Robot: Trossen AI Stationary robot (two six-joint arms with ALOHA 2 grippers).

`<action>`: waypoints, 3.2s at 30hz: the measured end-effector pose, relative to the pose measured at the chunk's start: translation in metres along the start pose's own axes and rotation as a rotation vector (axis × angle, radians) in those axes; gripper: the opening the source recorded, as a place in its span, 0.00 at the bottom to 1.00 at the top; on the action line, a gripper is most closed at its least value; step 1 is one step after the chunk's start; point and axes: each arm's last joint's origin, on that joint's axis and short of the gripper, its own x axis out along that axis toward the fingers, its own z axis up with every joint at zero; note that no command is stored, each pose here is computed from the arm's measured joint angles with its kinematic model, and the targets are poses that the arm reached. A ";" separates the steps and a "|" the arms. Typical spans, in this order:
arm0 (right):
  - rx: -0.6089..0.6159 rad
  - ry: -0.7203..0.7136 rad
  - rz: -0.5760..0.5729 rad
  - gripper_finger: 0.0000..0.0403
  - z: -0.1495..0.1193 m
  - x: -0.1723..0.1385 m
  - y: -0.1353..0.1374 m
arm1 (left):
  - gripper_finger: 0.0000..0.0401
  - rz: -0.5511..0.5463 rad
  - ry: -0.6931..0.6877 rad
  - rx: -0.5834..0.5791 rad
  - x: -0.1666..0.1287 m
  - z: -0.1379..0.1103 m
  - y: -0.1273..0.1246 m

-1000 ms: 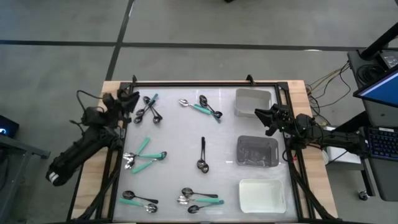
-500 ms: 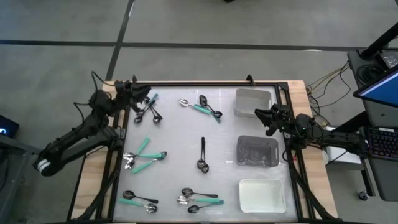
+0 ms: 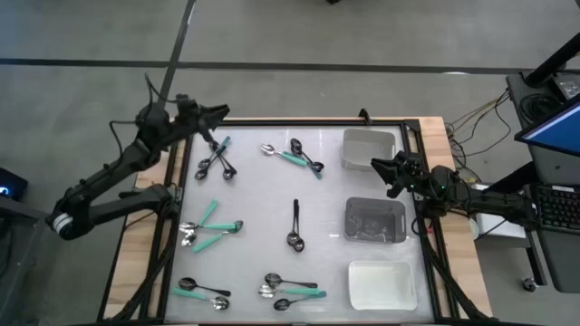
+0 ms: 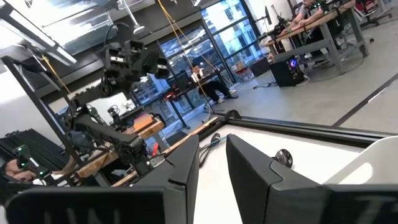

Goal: Sort silverware by color (type)
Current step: Put the light blue spoon into the gray bin

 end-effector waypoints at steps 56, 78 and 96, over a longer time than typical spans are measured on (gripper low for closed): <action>0.000 0.000 0.000 0.18 0.000 0.000 0.000 | 0.19 0.194 0.944 -0.080 0.082 -0.111 0.059; 0.000 0.000 0.000 0.18 0.000 0.000 0.000 | 0.35 0.033 1.040 -0.022 0.152 -0.139 0.046; 0.000 0.000 0.000 0.18 0.000 0.000 0.000 | 0.40 -0.252 1.124 0.670 0.213 -0.161 0.041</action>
